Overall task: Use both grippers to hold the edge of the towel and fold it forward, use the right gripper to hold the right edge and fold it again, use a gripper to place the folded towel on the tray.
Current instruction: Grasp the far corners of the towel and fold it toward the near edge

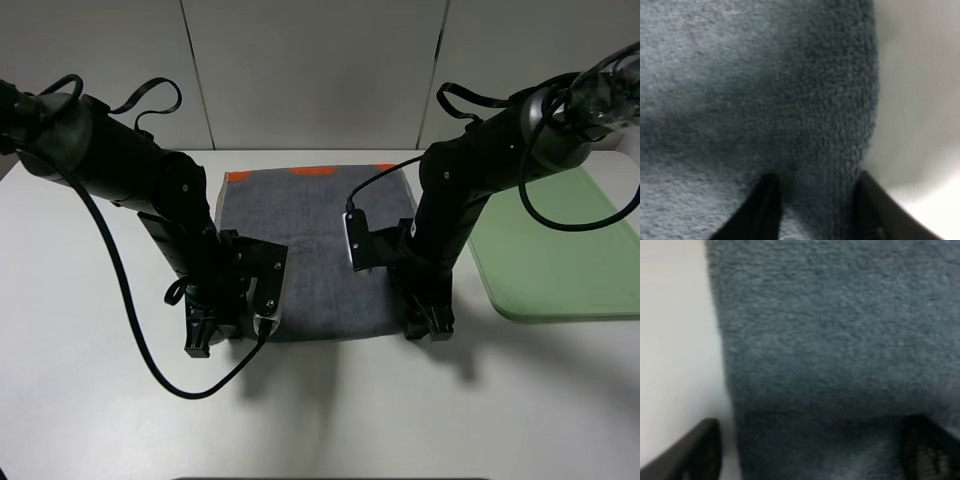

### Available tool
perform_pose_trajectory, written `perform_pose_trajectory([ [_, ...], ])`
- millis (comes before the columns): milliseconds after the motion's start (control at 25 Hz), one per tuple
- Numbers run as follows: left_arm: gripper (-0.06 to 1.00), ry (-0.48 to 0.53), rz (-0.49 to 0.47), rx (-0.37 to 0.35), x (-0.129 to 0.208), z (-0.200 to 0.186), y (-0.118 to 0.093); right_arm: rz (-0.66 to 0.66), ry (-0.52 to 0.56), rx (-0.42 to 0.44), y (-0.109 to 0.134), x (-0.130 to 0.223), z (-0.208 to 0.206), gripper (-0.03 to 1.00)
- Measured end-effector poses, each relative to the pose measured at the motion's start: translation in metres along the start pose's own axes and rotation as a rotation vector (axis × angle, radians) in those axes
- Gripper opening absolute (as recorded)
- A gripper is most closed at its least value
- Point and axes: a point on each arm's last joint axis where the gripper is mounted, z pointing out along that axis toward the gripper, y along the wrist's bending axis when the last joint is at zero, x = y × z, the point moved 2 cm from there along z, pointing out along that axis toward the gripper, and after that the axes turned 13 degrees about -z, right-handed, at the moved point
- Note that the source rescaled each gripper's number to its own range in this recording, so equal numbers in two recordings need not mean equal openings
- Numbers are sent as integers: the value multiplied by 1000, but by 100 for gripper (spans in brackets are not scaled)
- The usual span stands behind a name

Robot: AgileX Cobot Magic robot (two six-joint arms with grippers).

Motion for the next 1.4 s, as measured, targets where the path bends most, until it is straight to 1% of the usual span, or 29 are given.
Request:
perform_pose_trajectory([
  [80,21,0,0,0,0,0,0,3,-2,1,0,0,0,69],
  [240,7,0,-1,0,0,0,0,7,-5,1,0,-1,0,45],
  [320,2,0,-1,0,0,0,0,10,-7,1,0,-1,0,33],
  [600,0,-1,-2,-1,0,0,0,70,-46,-8,1,-5,0,1],
  [1240,0,-3,-6,-3,0,0,0,93,-59,-29,3,-7,-1,0],
  [1400,0,-6,-14,-3,-1,-7,0,93,-65,-19,3,-7,-10,0],
])
